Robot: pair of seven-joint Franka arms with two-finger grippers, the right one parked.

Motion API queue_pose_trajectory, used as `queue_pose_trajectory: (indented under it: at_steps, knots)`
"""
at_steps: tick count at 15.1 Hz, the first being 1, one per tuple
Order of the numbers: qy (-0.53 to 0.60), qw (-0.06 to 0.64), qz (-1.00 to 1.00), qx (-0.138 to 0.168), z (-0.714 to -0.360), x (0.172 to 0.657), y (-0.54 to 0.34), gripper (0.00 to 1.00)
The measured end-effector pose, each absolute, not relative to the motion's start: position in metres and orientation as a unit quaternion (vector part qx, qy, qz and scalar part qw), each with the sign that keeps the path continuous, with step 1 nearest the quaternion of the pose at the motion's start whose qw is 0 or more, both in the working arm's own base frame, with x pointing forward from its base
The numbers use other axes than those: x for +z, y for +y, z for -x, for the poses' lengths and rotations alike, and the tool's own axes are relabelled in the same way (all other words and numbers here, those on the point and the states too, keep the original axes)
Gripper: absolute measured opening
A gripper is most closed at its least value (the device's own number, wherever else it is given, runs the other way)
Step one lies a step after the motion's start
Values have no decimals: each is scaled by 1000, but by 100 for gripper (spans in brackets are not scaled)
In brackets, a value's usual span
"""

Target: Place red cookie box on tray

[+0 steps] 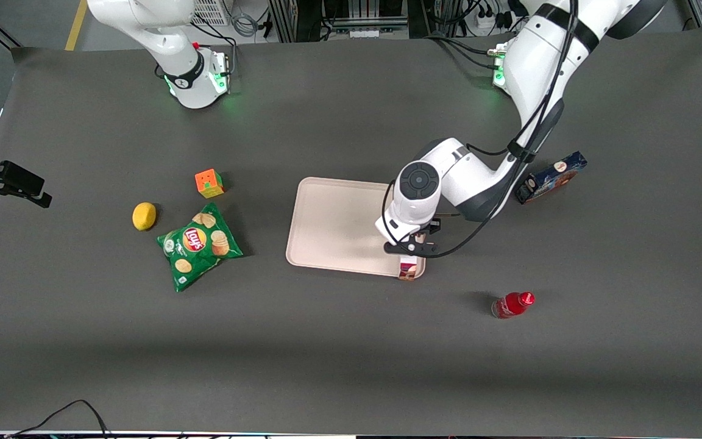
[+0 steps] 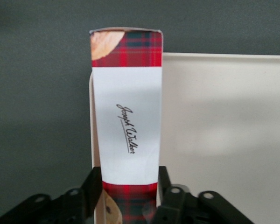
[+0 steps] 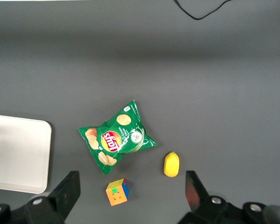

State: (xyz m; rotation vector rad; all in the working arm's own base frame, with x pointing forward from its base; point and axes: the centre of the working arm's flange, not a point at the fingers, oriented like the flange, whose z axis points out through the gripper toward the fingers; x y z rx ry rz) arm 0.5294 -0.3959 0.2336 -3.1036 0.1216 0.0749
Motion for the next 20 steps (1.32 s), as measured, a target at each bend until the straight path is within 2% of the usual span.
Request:
queue_pose_trajectory:
  at_steps: [4, 5, 7, 10, 15, 20]
  knots:
    - [35, 17, 999, 15, -538, 241, -393, 96]
    - [33, 15, 999, 7, -542, 249, -392, 100]
    - [26, 7, 1000, -7, -553, 276, -387, 100]
    - [18, -13, 1000, -8, -569, 336, -359, 100]
    - [8, -19, 1000, -18, -596, 452, -243, 100]
    - [-5, 11, 1000, -28, -571, 552, -157, 100]
